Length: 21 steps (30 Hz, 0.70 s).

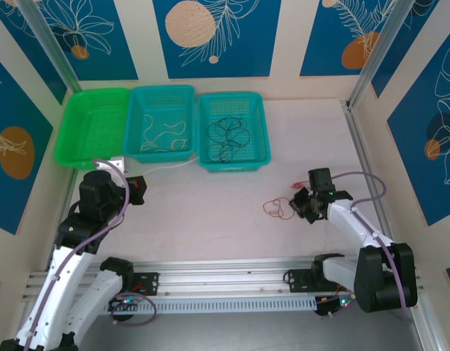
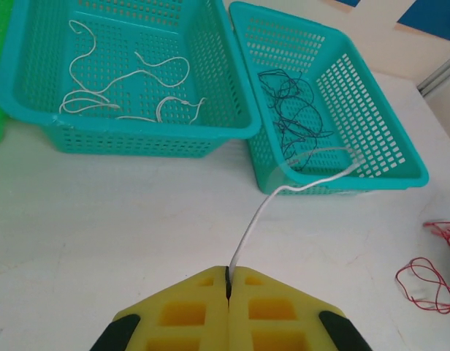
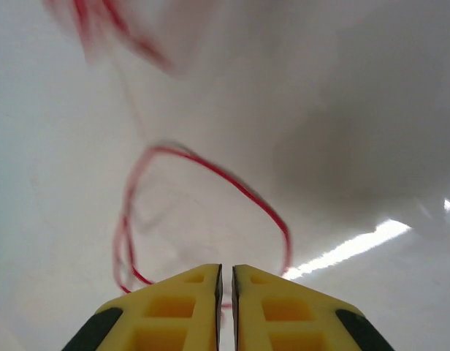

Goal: Untangle the cables

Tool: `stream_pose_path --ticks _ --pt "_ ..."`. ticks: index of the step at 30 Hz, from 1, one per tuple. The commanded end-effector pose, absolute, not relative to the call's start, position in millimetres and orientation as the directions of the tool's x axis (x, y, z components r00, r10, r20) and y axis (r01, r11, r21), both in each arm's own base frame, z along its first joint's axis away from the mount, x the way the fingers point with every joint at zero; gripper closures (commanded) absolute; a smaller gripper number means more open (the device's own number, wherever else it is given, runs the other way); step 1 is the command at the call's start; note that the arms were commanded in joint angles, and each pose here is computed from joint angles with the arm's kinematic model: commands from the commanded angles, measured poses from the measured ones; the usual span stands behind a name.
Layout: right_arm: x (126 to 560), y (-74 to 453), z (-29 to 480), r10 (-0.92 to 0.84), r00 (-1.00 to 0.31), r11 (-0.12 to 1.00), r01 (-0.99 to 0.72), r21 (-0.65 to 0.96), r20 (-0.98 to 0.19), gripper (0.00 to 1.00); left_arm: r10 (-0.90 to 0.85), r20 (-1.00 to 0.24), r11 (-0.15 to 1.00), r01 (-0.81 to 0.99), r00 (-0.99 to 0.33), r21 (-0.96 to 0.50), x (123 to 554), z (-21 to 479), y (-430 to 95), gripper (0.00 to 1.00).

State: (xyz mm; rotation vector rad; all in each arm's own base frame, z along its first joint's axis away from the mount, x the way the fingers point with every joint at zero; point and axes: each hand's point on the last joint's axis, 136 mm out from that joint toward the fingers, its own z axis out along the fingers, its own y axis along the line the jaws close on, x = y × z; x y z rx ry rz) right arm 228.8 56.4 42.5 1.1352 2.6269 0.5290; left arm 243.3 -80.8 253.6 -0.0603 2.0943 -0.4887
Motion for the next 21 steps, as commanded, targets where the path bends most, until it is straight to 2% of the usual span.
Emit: stream_pose_path --ticks 1,6,12,17,21 --pt "211.3 51.8 38.8 0.741 -0.669 0.637 0.671 0.380 -0.062 0.86 -0.274 -0.797 0.904 0.139 -0.538 -0.404 251.0 252.5 -83.0 1.00" --pt "210.3 55.4 51.5 0.730 -0.678 0.641 0.633 0.433 -0.089 0.83 -0.265 -0.805 0.914 0.127 -0.530 -0.385 250.3 253.5 -78.9 1.00" --pt "223.4 66.8 99.8 0.713 -0.688 0.634 0.551 0.543 -0.135 0.73 -0.274 -0.832 0.890 0.202 -0.482 -0.410 246.0 283.6 -87.3 1.00" --pt "236.7 81.6 161.0 0.698 -0.690 0.611 0.430 0.665 -0.194 0.65 -0.279 -0.890 0.887 0.258 -0.362 -0.383 247.9 349.9 -86.4 1.00" --pt "242.7 95.7 212.1 0.672 -0.694 0.600 0.306 0.739 -0.259 0.57 -0.237 -0.936 0.915 0.265 -0.259 -0.305 267.0 408.4 -82.6 1.00"
